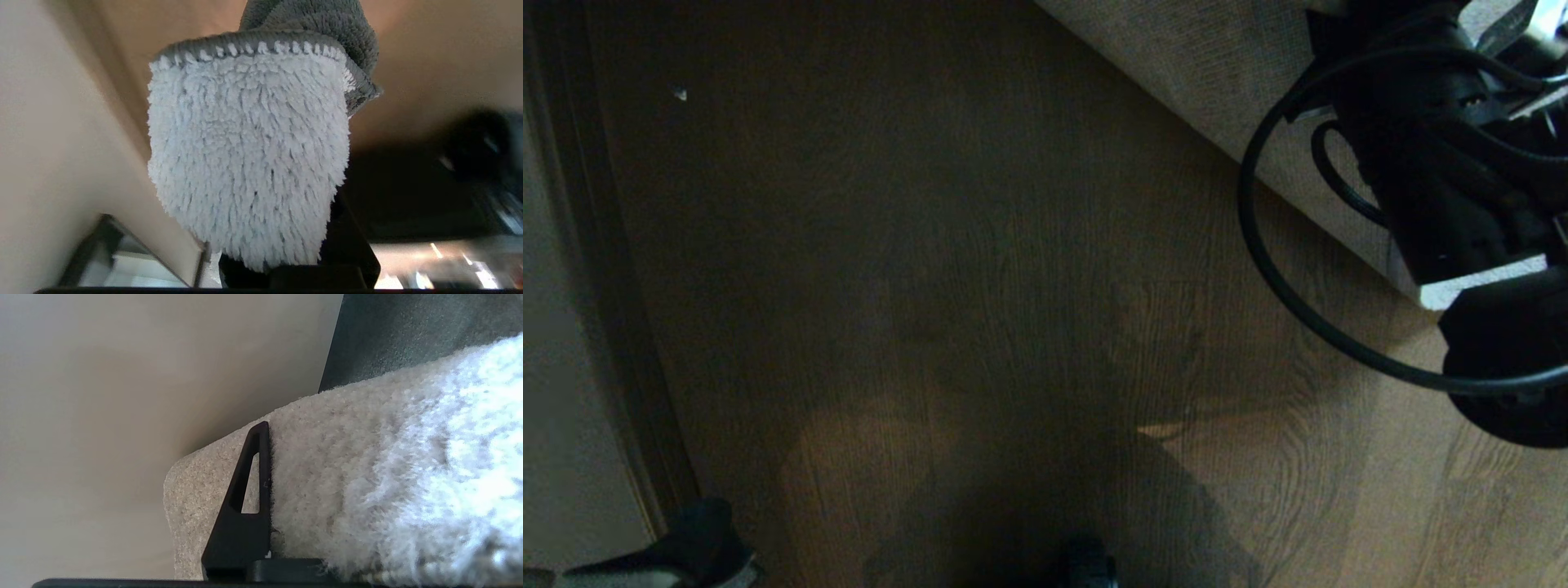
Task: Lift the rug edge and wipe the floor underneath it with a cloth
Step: Lay down the carpet
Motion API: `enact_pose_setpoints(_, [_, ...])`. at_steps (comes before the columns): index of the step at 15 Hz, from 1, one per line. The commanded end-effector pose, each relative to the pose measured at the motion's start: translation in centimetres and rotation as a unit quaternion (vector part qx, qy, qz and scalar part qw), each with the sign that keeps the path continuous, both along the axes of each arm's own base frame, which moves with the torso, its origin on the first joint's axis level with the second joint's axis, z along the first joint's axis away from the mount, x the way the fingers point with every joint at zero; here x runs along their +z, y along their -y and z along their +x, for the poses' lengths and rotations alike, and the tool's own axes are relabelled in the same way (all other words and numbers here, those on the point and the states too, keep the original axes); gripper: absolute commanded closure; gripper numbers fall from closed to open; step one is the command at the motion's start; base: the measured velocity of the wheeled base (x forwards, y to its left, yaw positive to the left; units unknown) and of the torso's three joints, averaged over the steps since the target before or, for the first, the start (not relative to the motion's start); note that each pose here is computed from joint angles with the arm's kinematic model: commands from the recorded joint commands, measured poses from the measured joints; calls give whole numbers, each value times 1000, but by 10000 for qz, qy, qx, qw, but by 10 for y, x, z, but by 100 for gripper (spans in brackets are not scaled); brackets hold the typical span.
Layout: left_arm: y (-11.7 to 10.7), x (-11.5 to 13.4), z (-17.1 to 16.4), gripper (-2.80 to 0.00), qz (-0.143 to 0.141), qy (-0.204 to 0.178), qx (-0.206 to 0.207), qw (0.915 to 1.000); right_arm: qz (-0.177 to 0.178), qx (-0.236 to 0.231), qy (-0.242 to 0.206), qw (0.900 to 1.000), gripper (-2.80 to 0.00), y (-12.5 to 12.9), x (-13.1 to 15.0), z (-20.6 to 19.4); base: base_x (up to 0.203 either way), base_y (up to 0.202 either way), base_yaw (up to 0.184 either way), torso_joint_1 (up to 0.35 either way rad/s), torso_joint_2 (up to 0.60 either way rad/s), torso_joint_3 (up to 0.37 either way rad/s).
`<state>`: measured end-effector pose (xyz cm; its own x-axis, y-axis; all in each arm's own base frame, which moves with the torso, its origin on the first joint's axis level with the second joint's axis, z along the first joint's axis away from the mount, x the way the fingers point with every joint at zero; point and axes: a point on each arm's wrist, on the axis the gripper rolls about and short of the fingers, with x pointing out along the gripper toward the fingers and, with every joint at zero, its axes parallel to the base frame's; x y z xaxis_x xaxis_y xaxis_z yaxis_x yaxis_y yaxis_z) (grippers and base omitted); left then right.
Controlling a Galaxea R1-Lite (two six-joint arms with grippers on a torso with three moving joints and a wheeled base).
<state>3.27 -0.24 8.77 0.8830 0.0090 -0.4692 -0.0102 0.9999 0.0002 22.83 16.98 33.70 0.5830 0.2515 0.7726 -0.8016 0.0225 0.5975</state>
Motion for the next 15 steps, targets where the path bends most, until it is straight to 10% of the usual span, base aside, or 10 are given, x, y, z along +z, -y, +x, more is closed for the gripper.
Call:
enact_pose_setpoints(1, [-1,-1,-17,0,-282,303,-466,9981,157,19,177,9997,0,2,3,-2,0,0,0,0,0,0])
enact_pose_setpoints(8, [-4,-6,-34,0,-464,835,-1663,9814,123,28,200,9997,0,2,3,-3,0,0,0,0,0,0])
enact_pose_setpoints(15, [-4,-6,-35,0,-518,860,-1688,9805,136,39,220,9997,0,3,4,-4,0,0,0,0,0,0])
